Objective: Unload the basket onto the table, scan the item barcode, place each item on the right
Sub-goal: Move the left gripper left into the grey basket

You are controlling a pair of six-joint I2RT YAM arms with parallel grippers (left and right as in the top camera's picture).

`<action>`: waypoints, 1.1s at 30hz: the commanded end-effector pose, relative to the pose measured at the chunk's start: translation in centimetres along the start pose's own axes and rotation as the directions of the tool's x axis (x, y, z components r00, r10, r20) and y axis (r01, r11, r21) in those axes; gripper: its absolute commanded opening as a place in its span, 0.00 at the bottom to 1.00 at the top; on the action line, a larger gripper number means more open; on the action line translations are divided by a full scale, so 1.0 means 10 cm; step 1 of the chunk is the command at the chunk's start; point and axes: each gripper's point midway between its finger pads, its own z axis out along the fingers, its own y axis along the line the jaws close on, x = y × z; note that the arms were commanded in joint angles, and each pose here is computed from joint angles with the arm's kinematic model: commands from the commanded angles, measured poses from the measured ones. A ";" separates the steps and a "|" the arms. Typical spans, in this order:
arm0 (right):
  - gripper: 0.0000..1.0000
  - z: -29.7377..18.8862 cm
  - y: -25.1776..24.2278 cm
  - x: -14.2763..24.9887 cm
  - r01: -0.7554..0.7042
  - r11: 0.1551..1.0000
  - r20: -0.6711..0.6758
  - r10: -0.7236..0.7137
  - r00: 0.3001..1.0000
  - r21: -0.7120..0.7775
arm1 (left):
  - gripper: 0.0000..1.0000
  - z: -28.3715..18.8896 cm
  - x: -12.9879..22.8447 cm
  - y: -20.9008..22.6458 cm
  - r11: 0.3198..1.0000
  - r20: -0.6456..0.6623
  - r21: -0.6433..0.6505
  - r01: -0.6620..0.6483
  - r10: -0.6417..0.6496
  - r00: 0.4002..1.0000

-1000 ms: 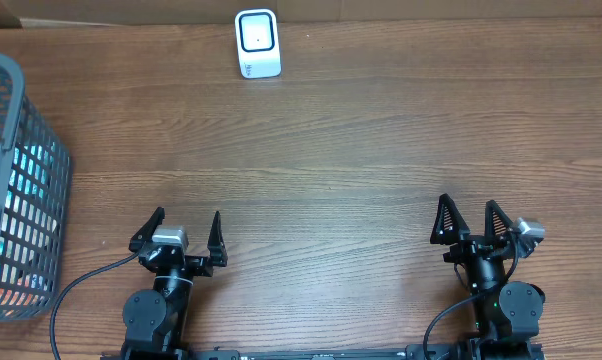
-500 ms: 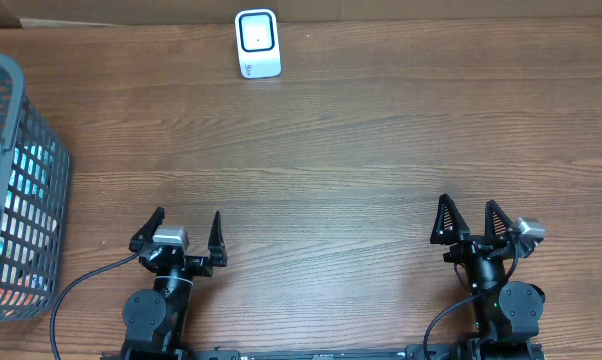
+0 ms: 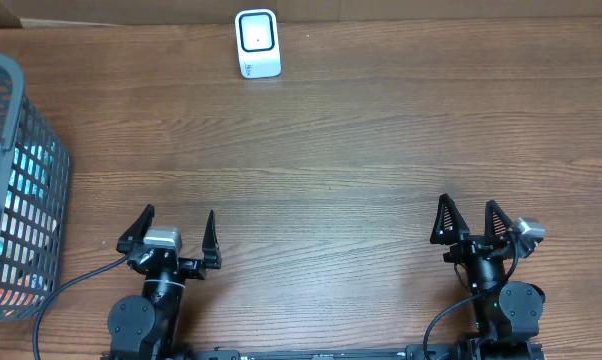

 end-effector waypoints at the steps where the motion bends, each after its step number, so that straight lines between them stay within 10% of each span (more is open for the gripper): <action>1: 1.00 0.00 -0.02 0.01 0.001 1.000 0.007 -0.001 1.000 0.003 | 1.00 -0.01 -0.17 0.00 1.000 0.004 0.000 -0.017 0.017 1.000; 18: 1.00 0.00 -0.02 0.01 0.001 1.000 0.007 -0.001 1.000 0.003 | 1.00 0.26 -0.58 -0.16 0.997 -0.264 0.082 0.007 0.015 0.964; 33: 1.00 0.00 -0.02 0.01 0.001 1.000 0.007 -0.001 1.000 0.003 | 1.00 0.57 -1.04 -0.62 0.941 -0.606 0.276 0.194 0.015 0.795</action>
